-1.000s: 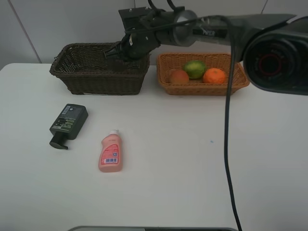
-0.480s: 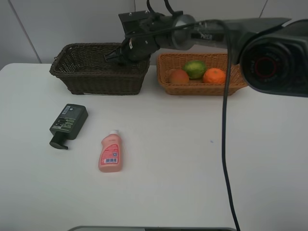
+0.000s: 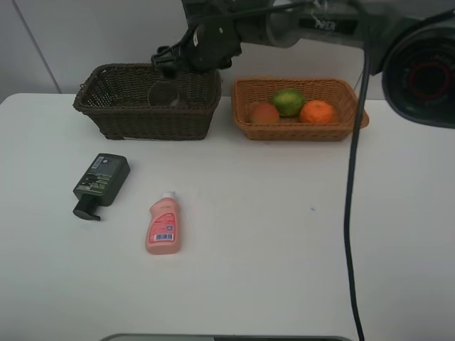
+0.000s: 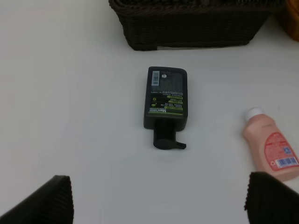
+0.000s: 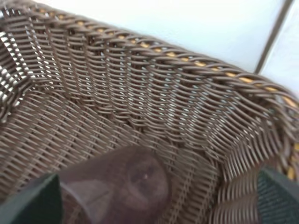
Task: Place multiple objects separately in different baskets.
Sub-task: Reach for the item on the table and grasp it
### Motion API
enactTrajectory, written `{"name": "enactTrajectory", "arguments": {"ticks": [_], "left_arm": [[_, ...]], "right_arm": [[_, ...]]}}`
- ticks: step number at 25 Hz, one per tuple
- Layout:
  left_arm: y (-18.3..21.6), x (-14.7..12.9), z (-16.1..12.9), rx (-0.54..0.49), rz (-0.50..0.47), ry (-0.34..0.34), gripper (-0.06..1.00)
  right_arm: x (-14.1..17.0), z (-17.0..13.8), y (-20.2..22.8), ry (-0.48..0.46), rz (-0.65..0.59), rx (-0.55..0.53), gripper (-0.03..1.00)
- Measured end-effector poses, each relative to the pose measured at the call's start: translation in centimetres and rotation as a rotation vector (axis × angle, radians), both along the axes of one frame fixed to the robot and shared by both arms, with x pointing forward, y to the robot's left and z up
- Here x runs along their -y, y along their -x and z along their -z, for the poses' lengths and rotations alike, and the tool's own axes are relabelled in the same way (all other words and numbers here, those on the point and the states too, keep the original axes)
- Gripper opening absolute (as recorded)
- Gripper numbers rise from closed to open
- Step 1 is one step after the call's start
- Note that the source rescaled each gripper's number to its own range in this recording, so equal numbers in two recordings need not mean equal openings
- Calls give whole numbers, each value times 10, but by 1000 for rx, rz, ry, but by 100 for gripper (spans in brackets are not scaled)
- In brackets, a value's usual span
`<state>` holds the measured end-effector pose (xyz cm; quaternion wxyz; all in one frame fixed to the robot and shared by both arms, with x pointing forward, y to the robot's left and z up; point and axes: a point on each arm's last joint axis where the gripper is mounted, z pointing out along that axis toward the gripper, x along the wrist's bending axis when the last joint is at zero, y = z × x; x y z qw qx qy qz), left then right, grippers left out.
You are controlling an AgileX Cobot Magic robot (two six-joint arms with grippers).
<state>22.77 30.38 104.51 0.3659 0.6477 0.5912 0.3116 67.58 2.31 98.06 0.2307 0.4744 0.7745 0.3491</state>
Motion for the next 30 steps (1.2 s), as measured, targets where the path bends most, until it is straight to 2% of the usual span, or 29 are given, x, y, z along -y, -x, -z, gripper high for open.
{"name": "enactTrajectory", "arguments": {"ticks": [5,9,12,16,19,24,30], "left_arm": [[0,0,0,0,0,0,84],[0,0,0,0,0,0,84],[0,0,0,0,0,0,84],[0,0,0,0,0,0,84],[0,0,0,0,0,0,84],[0,0,0,0,0,0,84],[0,0,0,0,0,0,84]], "right_arm": [[14,-23,19,51,67,-169,91],[36,-23,38,112,100,-312,91],[69,-20,53,105,151,-409,91],[132,-22,85,126,248,-505,91],[178,-39,115,105,315,-510,91],[246,-81,174,39,412,-424,91],[289,-125,254,-9,476,-264,91]]}}
